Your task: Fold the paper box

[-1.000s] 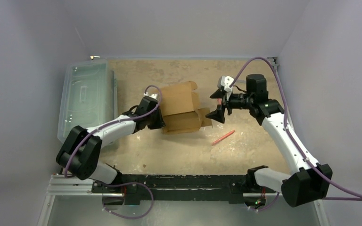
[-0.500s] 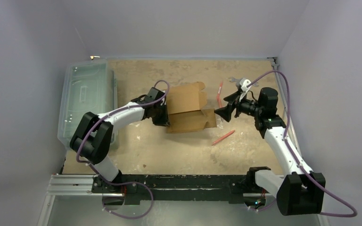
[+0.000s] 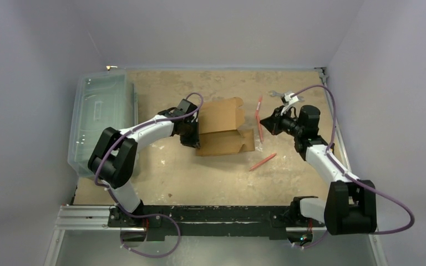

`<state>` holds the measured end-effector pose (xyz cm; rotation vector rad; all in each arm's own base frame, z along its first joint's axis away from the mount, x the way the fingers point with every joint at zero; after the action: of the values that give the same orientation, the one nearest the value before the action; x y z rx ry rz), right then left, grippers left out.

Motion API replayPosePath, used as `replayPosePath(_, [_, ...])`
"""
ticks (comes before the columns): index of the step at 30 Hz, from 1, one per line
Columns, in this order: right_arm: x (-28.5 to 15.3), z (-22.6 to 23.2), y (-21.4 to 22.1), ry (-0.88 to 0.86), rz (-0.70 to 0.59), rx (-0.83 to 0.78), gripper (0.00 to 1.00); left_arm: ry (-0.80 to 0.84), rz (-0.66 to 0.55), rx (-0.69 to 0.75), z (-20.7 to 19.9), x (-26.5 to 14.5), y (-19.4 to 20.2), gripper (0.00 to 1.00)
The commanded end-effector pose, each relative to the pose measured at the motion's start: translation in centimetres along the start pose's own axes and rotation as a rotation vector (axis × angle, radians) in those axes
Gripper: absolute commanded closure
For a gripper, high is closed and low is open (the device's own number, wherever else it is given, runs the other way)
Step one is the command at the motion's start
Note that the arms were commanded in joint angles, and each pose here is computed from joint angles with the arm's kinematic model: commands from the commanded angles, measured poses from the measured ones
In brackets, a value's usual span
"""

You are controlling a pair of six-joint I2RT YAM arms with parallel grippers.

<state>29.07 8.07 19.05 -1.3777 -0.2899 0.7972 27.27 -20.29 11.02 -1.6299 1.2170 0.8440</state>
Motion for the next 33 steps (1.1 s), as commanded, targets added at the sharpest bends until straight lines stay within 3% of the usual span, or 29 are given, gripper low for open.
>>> replayPosePath(1, [0.5, -1.9, 0.5, 0.117, 0.021, 0.036, 0.97, -0.112, 0.037, 0.035, 1.9, 0.7, 0.7, 1.0])
replayPosePath(12, [1.6, -0.8, 3.4, -0.078, 0.219, 0.174, 1.0, -0.092, 0.044, 0.029, 1.8, 1.2, 0.8, 1.0])
replayPosePath(33, [-0.1, 5.4, 1.8, -0.256, 0.146, -0.074, 1.0, -0.079, 0.059, 0.023, 1.7, 1.9, 0.9, 1.0])
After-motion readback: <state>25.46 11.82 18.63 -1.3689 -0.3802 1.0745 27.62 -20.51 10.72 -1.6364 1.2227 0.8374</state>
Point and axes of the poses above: each gripper's point midway between its finger pads, its own x axis out along the fingers, its own z axis along the line the jaws close on, y = z × x, the point moved 7 cm from there along -x, back along the fingers, and after that the axes turned 5 degrees about -x, right-handed, at the moved point
